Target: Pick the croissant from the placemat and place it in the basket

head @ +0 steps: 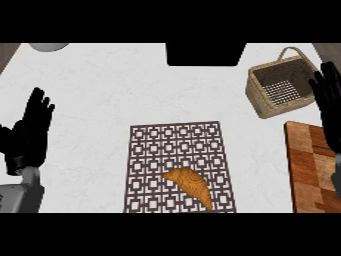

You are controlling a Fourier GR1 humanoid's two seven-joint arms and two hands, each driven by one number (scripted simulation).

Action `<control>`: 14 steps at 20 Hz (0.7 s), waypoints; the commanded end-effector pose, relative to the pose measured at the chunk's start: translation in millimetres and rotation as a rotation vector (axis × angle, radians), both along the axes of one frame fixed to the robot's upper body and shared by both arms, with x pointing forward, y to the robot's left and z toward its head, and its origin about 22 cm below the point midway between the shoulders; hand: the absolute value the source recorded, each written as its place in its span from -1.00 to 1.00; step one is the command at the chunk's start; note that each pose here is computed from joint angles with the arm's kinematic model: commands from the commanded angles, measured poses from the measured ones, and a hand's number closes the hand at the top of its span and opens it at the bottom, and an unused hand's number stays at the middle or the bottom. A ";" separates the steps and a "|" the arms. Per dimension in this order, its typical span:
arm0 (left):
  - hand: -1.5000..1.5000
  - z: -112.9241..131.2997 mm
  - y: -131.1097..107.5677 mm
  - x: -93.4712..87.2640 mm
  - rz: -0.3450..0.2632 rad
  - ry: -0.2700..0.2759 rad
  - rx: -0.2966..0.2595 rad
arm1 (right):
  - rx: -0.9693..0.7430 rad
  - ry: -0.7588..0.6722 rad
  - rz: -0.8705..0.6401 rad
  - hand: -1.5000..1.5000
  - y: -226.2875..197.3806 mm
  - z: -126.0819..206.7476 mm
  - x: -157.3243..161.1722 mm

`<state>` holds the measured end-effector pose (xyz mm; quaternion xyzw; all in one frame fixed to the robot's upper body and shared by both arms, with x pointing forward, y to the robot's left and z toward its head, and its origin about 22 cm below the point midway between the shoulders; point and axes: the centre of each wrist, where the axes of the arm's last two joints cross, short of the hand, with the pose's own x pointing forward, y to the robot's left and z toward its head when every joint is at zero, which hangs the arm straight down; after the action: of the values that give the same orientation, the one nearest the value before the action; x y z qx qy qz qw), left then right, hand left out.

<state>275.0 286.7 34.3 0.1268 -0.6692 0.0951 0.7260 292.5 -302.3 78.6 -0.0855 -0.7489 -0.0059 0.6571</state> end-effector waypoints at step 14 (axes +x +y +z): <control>0.00 -2.3 -45.4 -27.3 -0.225 -0.157 0.000 | 0.006 -0.100 0.775 -1.00 190.4 -15.0 -109.3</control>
<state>257.0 240.4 34.3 0.0458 -0.7321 0.0279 0.6791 219.9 -142.3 59.7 0.2448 -0.7479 0.2466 0.5656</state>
